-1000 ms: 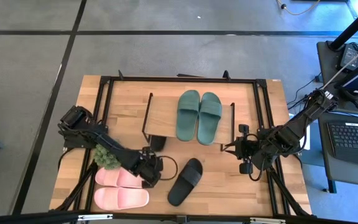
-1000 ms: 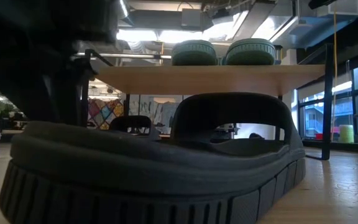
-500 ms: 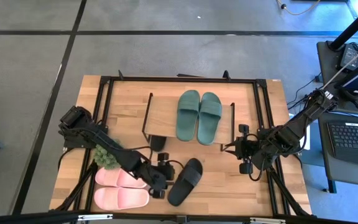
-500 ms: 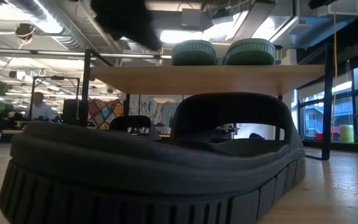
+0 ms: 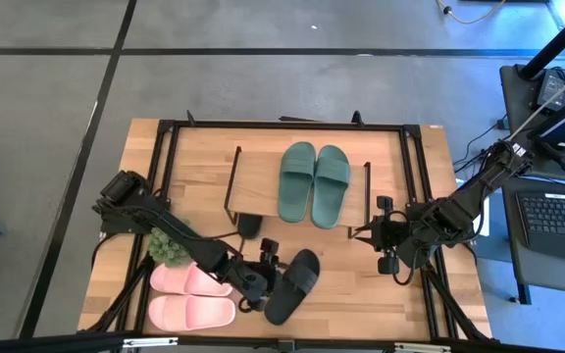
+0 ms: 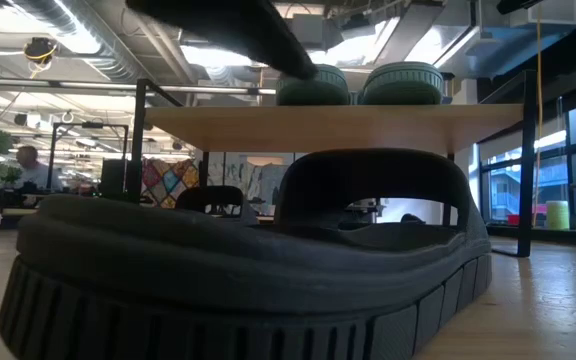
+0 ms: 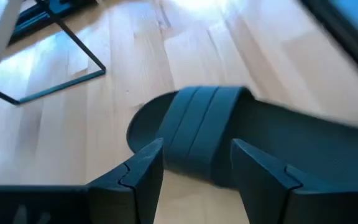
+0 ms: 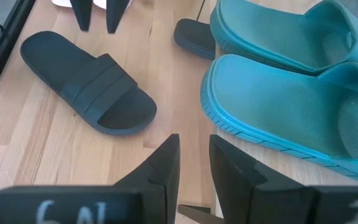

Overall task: Pick and place slides into the shelf
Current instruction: Put the black slipper under the shelf

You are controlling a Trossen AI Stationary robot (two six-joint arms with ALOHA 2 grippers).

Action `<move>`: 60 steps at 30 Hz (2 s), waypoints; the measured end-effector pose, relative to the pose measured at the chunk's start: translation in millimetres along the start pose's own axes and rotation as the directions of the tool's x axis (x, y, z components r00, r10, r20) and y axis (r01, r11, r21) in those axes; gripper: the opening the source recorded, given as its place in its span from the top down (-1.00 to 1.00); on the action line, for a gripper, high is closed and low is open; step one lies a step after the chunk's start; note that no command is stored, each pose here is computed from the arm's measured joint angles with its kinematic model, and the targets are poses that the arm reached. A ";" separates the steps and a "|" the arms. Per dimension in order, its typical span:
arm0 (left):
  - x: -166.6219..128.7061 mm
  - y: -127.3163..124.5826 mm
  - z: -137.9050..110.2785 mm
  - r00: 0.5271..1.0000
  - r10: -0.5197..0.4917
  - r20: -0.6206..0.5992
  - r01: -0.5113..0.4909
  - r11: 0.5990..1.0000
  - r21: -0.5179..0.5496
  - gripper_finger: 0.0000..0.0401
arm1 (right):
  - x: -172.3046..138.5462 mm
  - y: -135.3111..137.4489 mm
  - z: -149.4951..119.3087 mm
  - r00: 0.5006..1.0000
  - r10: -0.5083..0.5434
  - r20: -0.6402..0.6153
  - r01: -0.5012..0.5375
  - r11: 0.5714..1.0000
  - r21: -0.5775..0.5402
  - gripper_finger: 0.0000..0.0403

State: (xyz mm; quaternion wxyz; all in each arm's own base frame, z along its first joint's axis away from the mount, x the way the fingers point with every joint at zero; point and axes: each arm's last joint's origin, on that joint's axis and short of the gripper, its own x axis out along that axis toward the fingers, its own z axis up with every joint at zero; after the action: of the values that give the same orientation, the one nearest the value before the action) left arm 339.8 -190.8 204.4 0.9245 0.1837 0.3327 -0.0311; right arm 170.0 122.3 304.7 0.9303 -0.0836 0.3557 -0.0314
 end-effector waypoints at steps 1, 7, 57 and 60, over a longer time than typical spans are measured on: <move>3.1 -1.5 -2.2 1.000 0.008 -0.011 -0.008 1.000 0.026 0.13 | 0.0 0.0 0.0 1.000 0.000 0.000 0.000 1.000 0.000 0.56; 13.2 -12.6 -9.0 1.000 0.014 -0.026 -0.013 0.998 0.061 0.18 | 0.0 0.0 0.0 1.000 0.000 0.000 0.000 1.000 0.001 0.56; 51.1 -4.5 -35.5 0.852 0.517 -0.084 -0.521 0.819 -0.240 0.98 | -0.1 -0.1 0.0 1.000 0.000 0.000 0.000 1.000 0.001 0.56; 50.0 -3.8 -40.6 0.839 0.531 -0.115 -0.542 0.803 -0.247 0.98 | -0.1 -0.1 0.0 1.000 -0.001 0.001 0.001 1.000 0.001 0.56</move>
State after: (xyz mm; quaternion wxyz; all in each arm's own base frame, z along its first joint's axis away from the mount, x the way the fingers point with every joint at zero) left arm 353.5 -176.5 142.9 0.9047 0.1432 0.2867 0.2808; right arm 169.9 122.3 304.8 0.9305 -0.0831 0.3554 -0.0319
